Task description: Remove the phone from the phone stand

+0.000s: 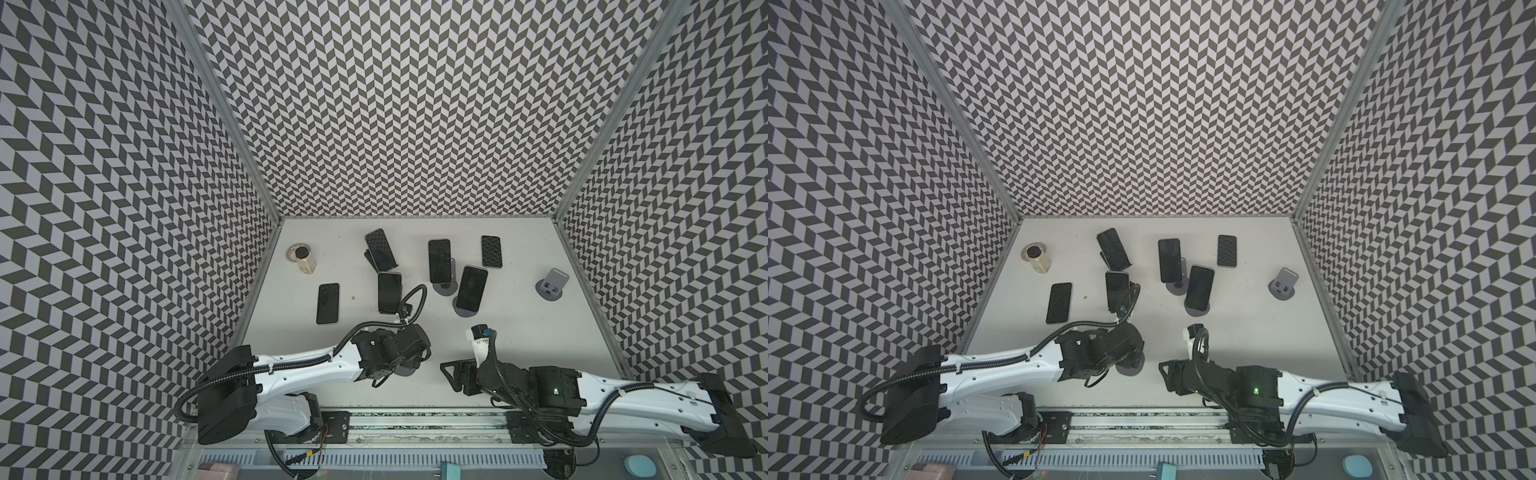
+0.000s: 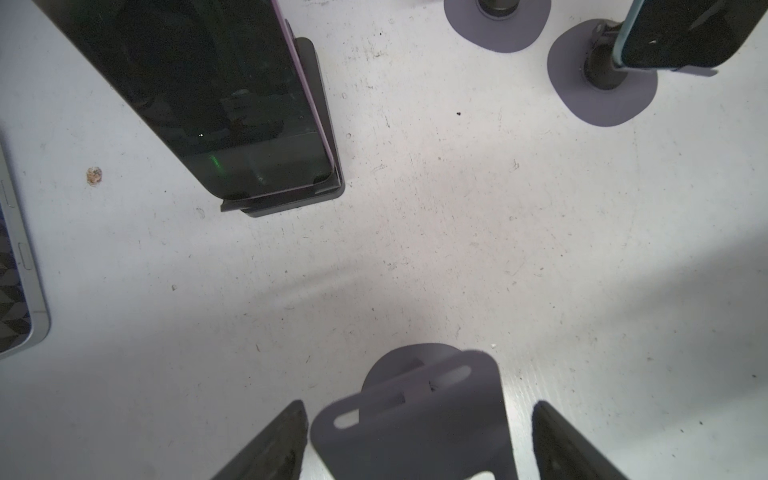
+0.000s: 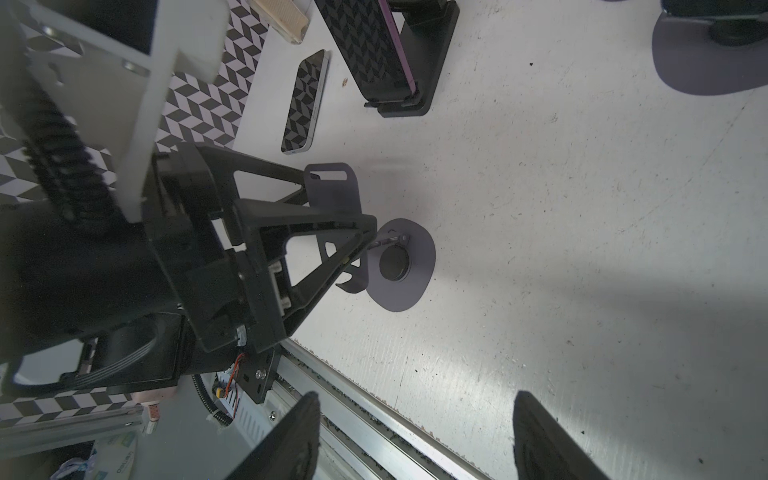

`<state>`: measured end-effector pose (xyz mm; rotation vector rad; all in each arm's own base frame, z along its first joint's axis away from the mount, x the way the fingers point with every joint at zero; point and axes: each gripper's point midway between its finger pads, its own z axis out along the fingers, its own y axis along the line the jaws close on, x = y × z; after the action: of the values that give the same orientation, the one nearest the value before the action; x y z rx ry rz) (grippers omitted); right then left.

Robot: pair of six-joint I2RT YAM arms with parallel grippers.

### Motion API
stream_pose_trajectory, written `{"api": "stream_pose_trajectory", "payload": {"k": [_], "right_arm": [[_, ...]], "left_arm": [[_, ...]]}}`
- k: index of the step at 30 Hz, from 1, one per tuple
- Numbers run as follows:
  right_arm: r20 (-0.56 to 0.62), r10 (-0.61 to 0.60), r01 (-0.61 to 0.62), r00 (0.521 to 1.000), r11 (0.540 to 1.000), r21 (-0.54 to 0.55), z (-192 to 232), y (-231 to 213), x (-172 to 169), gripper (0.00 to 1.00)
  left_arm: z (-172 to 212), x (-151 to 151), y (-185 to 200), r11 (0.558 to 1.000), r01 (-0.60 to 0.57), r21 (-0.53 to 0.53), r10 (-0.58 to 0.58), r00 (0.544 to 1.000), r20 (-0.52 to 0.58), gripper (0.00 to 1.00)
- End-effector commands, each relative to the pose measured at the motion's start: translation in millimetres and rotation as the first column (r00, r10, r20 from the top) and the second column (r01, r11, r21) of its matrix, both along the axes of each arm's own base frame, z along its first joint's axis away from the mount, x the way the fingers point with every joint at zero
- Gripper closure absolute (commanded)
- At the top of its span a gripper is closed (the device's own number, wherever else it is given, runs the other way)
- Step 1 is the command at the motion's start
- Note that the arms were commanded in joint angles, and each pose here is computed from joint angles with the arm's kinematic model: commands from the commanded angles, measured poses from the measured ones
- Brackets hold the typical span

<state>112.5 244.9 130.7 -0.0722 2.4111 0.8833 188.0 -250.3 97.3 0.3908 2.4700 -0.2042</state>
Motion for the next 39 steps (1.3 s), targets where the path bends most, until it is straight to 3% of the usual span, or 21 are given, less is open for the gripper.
{"api": "stream_pose_trajectory", "payload": {"k": [1, 39], "right_arm": [[0.002, -0.005, 0.005, 1.000, 0.999, 0.054, 4.9, 3.9, -0.3, 0.29], [-0.032, 0.029, -0.027, 0.999, 0.997, 0.076, 0.3, 19.6, -5.4, 0.30]], "left_arm": [[5.9, 6.8, -7.8, 1.000, -0.008, -0.028, 0.009, 1.000, 0.018, 0.15], [3.2, 7.7, 16.9, 0.998, -0.051, -0.022, 0.051, 0.999, 0.004, 0.32]]}}
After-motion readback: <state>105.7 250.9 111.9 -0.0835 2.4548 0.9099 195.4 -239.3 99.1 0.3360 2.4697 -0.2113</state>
